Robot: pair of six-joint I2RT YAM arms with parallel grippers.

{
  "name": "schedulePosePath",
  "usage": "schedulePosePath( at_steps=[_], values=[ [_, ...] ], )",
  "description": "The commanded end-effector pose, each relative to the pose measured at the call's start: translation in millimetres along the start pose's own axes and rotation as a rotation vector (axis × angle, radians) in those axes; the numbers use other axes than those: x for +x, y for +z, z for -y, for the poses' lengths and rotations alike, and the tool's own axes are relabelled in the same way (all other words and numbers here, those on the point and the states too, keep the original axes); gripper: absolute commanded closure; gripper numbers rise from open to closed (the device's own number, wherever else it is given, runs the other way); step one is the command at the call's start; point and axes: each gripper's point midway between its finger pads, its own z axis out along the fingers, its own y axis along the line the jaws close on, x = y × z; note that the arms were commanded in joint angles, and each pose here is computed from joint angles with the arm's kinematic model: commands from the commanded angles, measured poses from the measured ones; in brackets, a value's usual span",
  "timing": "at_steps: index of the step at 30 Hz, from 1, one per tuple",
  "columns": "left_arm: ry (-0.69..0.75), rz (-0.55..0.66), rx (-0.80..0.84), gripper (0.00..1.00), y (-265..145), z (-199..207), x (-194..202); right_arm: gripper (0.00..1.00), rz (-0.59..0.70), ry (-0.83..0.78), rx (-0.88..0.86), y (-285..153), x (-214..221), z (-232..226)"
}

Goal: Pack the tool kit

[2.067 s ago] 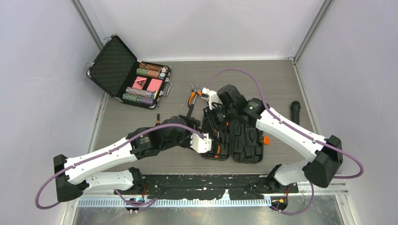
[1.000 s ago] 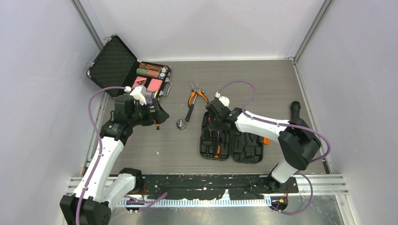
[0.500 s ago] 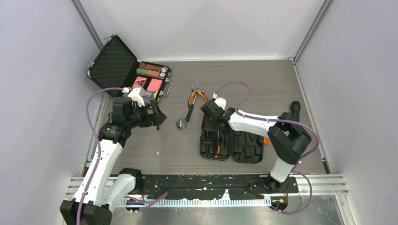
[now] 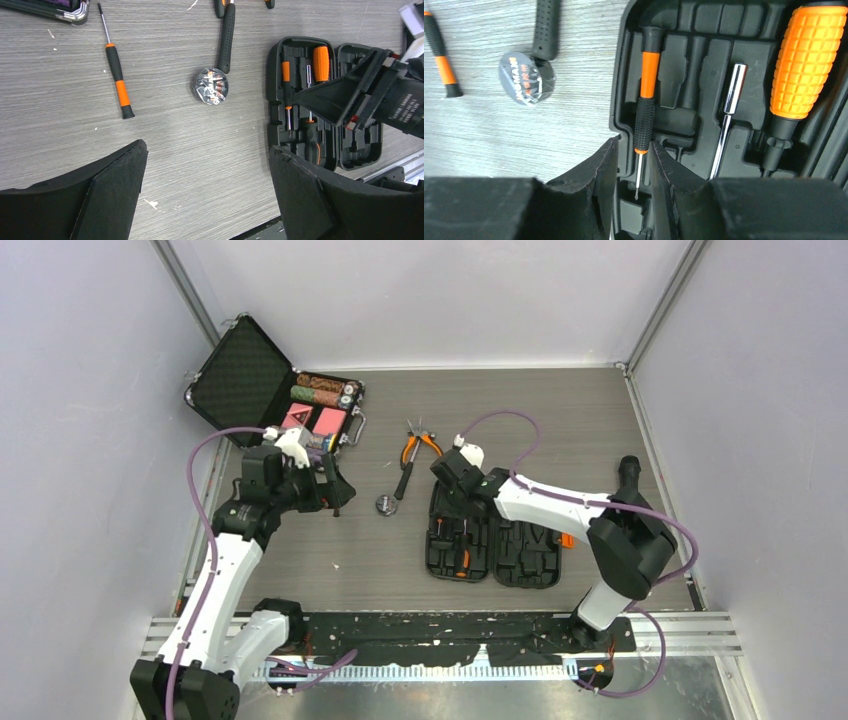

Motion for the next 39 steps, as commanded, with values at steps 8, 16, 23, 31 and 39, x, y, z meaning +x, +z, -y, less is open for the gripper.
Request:
schedulePosePath(
  at_steps=[8, 16, 23, 31, 39],
  values=[
    [0.009, -0.014, 0.048, 0.09, 1.7, 5.8, 0.9, 0.71, 0.081, -0.027, -0.087, -29.5, -38.9, -10.8],
    [0.008, -0.042, 0.089, 0.09, 4.2, 12.1, 4.5, 0.75, 0.035, -0.027, -0.121, -14.1, -41.6, -4.9],
    [0.01, -0.052, 0.096, 0.08, 5.7, 12.5, 6.5, 0.77, 0.013, -0.034, -0.143, -2.0, -43.7, -14.7],
    [0.014, -0.055, 0.103, 0.08, 5.7, 13.7, 6.8, 0.8, -0.017, -0.036, -0.113, 15.0, -36.9, -10.6],
    [0.018, -0.053, 0.105, 0.08, 5.2, 14.1, 6.8, 0.87, -0.027, -0.035, -0.066, 29.6, -34.2, -1.7]
  ],
)
